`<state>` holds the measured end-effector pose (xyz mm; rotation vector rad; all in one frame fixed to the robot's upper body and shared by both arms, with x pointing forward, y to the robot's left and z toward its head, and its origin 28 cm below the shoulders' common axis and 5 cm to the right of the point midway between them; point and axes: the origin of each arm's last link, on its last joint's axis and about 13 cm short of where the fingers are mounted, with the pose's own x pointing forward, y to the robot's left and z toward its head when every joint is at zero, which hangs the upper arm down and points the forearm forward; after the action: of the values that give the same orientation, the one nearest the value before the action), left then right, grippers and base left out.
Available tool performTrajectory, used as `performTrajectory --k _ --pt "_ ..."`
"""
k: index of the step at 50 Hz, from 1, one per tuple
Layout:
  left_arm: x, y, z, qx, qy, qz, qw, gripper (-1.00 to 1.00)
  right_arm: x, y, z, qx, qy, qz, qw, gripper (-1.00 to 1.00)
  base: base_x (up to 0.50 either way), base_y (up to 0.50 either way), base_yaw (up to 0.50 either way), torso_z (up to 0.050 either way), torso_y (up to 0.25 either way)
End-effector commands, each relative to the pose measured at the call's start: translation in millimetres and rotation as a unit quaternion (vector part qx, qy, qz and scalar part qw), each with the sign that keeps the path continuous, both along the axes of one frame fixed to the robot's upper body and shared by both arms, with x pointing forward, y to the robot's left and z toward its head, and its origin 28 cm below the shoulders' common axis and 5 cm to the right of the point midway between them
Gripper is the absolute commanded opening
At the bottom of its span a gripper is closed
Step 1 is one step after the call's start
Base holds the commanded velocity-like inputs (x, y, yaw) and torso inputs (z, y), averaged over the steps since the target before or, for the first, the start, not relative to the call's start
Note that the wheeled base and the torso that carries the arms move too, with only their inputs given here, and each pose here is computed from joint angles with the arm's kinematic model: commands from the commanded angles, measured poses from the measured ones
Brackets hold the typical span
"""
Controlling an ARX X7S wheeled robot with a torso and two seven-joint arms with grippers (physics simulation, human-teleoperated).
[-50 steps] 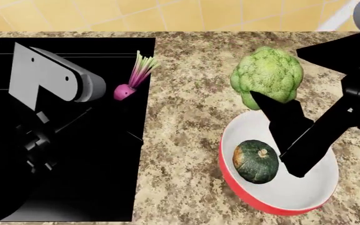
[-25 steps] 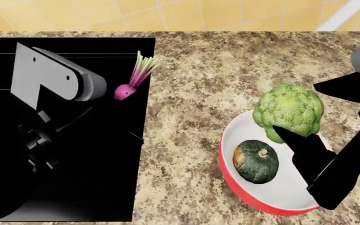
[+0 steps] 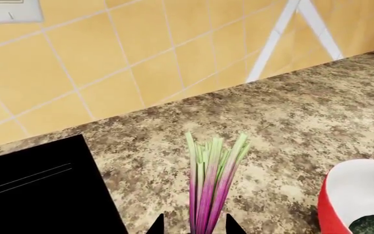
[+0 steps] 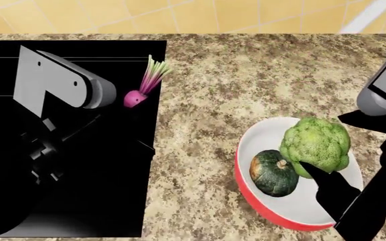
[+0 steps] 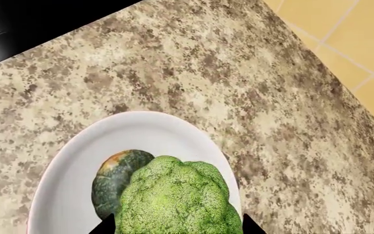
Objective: Pick the broccolis and squashs from the sink and place them in one bowl. Place the beet in the other bowl. Then turn off the sink faucet.
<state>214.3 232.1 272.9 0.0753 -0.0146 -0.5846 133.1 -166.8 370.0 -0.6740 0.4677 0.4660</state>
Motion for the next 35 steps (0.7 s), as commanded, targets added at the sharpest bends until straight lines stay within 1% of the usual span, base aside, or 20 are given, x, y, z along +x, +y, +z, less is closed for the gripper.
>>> performTrajectory --k 1,13,17,22,28,30,31,35 --pt "0 -0.3 1 -0.002 0.0 0.002 1.0 -1.0 -1 -1.0 0 -0.011 -0.003 -0.006 1.0 1.0 0.0 0.0 0.0 0.0 0.0" --pt "-1 -0.3 2 -0.004 -0.001 0.0 1.0 -1.0 -4 -0.3 4 -0.014 -0.012 -0.008 1.0 1.0 0.0 0.0 0.0 0.0 0.0" --pt "-1 -0.4 2 -0.004 -0.001 0.0 1.0 -1.0 -6 0.3 9 -0.012 -0.027 -0.008 1.0 1.0 0.0 0.0 0.0 0.0 0.0" --pt "-1 -0.2 2 -0.005 -0.001 -0.001 1.0 -1.0 -10 3.2 19 0.027 -0.065 0.004 0.998 1.0 0.0 0.0 0.0 0.0 0.0" --pt "-1 1.0 1 -0.008 -0.001 0.002 1.0 -1.0 -11 4.6 22 0.079 -0.105 0.019 0.991 1.0 0.0 0.0 0.0 0.0 0.0" --pt "-1 1.2 1 -0.01 -0.002 0.003 1.0 -1.0 -9 4.0 20 0.092 -0.119 0.019 0.989 1.0 0.0 0.0 0.0 0.0 0.0" --pt "0 1.4 1 -0.011 -0.002 0.004 1.0 -1.0 -8 3.0 17 0.088 -0.128 0.007 0.988 1.0 0.0 0.0 0.0 0.0 0.0" --pt "0 2.2 1 -0.013 -0.002 0.008 1.0 -1.0 -2 7.0 1 0.112 -0.149 0.004 0.983 1.0 0.0 0.0 0.0 0.0 0.0"
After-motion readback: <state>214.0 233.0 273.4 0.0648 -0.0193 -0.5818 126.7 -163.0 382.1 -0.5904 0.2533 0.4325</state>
